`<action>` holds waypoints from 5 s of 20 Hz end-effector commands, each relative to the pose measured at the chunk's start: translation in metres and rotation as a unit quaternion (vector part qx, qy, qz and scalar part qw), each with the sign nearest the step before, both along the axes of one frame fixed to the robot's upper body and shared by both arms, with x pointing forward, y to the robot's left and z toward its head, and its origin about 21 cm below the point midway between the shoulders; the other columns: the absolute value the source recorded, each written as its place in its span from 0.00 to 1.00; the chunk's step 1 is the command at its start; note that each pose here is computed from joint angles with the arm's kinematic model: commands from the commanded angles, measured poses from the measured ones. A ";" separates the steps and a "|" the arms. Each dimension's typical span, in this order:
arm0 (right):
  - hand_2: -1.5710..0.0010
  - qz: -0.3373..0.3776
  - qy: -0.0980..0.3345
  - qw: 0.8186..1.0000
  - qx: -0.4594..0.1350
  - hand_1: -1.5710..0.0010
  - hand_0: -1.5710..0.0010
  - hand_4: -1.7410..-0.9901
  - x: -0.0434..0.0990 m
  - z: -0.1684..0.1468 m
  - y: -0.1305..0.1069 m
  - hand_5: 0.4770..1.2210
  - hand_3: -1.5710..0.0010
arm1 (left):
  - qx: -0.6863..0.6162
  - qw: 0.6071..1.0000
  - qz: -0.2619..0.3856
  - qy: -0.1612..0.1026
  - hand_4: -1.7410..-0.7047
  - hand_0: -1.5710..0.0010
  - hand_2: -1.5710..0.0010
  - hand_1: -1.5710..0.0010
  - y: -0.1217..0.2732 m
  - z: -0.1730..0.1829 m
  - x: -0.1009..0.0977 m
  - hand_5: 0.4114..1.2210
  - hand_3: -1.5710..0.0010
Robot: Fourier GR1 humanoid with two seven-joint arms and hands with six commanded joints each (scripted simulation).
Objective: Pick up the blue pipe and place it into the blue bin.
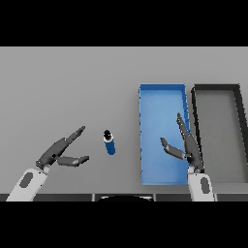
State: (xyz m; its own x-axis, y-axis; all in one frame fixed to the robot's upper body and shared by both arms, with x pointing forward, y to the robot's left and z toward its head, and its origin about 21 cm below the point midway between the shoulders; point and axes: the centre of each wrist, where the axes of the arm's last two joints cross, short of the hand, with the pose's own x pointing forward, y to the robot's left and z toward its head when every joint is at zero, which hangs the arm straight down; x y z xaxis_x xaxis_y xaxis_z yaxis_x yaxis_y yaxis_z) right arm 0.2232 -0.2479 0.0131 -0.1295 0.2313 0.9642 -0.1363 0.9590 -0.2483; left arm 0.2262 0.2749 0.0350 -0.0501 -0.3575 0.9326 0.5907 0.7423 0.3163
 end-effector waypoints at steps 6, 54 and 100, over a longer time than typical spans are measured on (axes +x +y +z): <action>1.00 0.001 -0.003 1.000 0.008 1.00 1.00 0.63 -0.004 0.003 0.007 0.19 1.00 | -0.006 0.999 -0.047 0.010 0.60 1.00 1.00 1.00 -0.040 -0.018 -0.002 0.04 1.00; 1.00 0.009 0.009 1.000 -0.001 1.00 1.00 0.74 -0.006 -0.004 -0.007 0.20 1.00 | -0.169 0.975 -0.133 -0.060 0.01 0.00 0.00 0.00 -0.173 0.017 0.026 1.00 0.08; 0.28 0.540 -0.003 0.840 -0.054 0.28 0.28 0.30 0.067 0.163 0.151 0.23 0.38 | -0.150 0.973 -0.154 -0.079 0.06 0.28 0.30 0.29 -0.168 0.019 0.033 0.97 0.63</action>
State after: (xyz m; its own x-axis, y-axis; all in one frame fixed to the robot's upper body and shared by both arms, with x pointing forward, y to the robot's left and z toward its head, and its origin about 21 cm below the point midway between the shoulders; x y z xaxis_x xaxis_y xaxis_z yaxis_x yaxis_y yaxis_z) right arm 0.2903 -0.0972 0.1765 -0.3245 0.0629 0.9438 -0.9109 0.2479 -0.3297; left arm 0.2594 0.1066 0.0541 -0.2638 -0.0101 0.9645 0.7631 0.6094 0.2151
